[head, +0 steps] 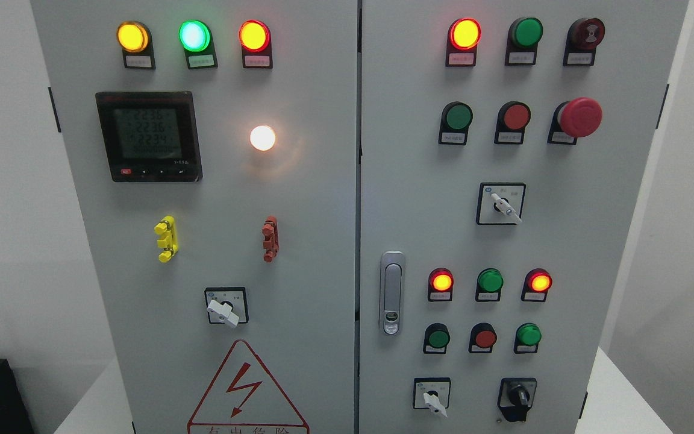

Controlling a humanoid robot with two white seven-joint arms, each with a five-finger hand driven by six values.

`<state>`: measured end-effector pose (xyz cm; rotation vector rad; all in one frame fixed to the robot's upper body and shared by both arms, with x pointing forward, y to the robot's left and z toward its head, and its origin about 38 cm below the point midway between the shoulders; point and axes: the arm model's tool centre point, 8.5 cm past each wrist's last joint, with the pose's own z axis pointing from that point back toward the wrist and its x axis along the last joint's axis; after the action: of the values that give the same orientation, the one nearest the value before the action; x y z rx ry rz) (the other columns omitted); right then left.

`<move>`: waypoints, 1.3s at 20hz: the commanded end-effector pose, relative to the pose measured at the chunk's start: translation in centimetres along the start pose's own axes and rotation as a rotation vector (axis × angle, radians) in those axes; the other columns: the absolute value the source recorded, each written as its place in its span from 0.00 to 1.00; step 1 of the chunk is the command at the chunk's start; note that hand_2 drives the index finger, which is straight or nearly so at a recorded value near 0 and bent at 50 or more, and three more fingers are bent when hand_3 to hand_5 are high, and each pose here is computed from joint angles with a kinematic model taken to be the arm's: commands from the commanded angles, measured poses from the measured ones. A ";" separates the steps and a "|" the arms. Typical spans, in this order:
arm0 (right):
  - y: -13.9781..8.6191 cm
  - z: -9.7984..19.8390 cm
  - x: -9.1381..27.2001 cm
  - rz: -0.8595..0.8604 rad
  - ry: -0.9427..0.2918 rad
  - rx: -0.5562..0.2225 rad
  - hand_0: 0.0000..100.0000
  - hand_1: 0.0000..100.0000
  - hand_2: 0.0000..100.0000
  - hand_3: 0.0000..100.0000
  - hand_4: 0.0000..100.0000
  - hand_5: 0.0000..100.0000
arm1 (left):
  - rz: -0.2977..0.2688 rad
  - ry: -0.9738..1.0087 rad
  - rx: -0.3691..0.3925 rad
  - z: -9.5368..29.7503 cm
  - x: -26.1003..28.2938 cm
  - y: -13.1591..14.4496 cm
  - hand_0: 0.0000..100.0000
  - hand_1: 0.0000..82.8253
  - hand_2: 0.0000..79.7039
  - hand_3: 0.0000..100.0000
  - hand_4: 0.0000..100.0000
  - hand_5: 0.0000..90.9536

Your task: Trip black knob to open circuit

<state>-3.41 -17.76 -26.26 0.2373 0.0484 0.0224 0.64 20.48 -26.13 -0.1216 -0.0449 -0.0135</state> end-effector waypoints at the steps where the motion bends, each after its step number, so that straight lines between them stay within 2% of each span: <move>1: 0.1 0.0 0.1 -0.006 -0.003 0.002 0.00 0.00 0.00 0.00 0.00 0.00 | -0.003 -0.016 0.002 -0.1 0.6 0.1 0.12 0.47 0.00 0.00 0.00 0.00; 3: 0.1 0.0 0.5 -0.004 -0.017 0.001 0.00 0.00 0.00 0.00 0.00 0.00 | -0.003 -0.016 0.002 -0.1 0.6 0.1 0.12 0.47 0.00 0.00 0.00 0.00; 6: -0.1 0.1 2.9 0.015 -0.072 -0.019 0.00 0.00 0.00 0.00 0.00 0.00 | -0.003 -0.016 0.002 -0.1 0.6 0.1 0.12 0.47 0.00 0.00 0.00 0.00; 9: -0.4 0.3 5.2 0.033 -0.183 -0.054 0.00 0.00 0.00 0.00 0.00 0.00 | -0.003 -0.016 0.002 -0.1 0.6 0.1 0.12 0.47 0.00 0.00 0.00 0.00; 16: -0.4 1.2 8.5 0.055 -0.383 -0.077 0.00 0.00 0.00 0.00 0.00 0.00 | -0.001 -0.016 0.002 -0.1 0.6 0.1 0.12 0.47 0.00 0.00 0.00 0.00; 20: -0.1 2.8 11.4 0.078 -0.590 -0.090 0.00 0.00 0.00 0.00 0.00 0.00 | -0.003 -0.016 0.002 -0.1 0.6 0.1 0.12 0.47 0.00 0.00 0.00 0.00; 26: -1.0 6.5 17.5 0.102 -0.816 -0.135 0.00 0.00 0.00 0.00 0.00 0.00 | -0.001 -0.016 0.002 -0.1 0.6 0.1 0.12 0.47 0.00 0.00 0.00 0.00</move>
<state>6.43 -18.78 -24.74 0.1173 -0.4972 0.0241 0.65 20.48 -26.13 -0.1216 -0.0449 -0.0133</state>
